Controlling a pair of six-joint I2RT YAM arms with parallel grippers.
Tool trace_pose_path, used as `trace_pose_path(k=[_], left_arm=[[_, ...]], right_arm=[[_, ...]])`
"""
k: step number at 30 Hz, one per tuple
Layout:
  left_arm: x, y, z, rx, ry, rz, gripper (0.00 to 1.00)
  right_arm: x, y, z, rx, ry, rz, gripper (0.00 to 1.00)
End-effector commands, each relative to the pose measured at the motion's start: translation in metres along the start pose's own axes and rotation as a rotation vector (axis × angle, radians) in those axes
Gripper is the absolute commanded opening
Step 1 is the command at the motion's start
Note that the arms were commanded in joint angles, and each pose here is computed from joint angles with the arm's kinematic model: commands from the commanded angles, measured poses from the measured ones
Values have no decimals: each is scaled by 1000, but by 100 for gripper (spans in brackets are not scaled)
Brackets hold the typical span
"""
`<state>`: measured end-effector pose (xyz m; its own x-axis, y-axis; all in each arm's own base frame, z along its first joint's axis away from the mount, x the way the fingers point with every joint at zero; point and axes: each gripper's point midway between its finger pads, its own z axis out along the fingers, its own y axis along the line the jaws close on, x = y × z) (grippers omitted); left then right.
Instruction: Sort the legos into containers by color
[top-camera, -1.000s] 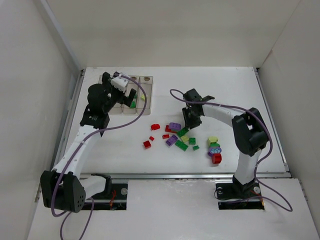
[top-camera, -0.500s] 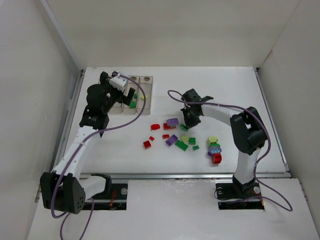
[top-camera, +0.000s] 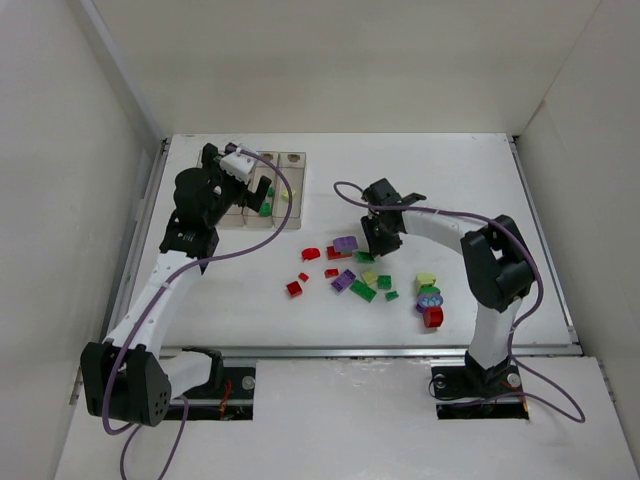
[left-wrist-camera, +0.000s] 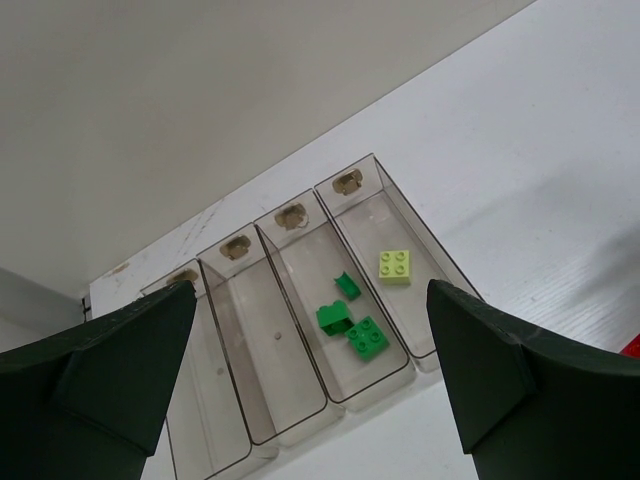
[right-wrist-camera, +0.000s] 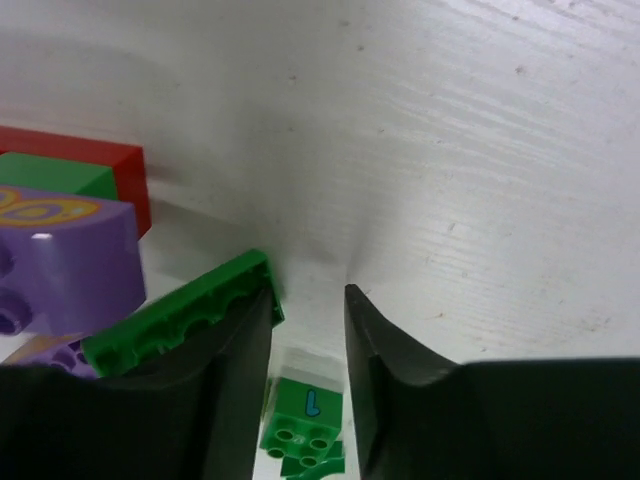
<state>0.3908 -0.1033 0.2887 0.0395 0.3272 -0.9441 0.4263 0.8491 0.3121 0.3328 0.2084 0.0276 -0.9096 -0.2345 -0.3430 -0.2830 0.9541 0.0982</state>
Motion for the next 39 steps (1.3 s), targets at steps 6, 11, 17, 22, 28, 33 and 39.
trace_pose_path(k=[6,11,17,22,28,33,39], left_arm=[[-27,3,1,3,-90,23,100],[-27,1,1,11,-93,23,100],[-27,1,1,11,-93,23,100],[-23,0,1,14,-84,21,100],[-22,1,1,6,-81,20,100],[-22,1,1,6,-81,20,100],[-22,1,1,6,-81,20,100]], right_arm=[[-14,20,-33,29,-97,-84,52],[-14,29,-27,-20,-100,-86,46],[-13,28,-20,-21,-103,-86,37],[-12,32,-12,-56,-88,-80,38],[-14,44,-18,-133,-120,-117,78],[-10,47,-20,-116,-130,-146,100],[-13,64,-18,-117,-133,-126,100]])
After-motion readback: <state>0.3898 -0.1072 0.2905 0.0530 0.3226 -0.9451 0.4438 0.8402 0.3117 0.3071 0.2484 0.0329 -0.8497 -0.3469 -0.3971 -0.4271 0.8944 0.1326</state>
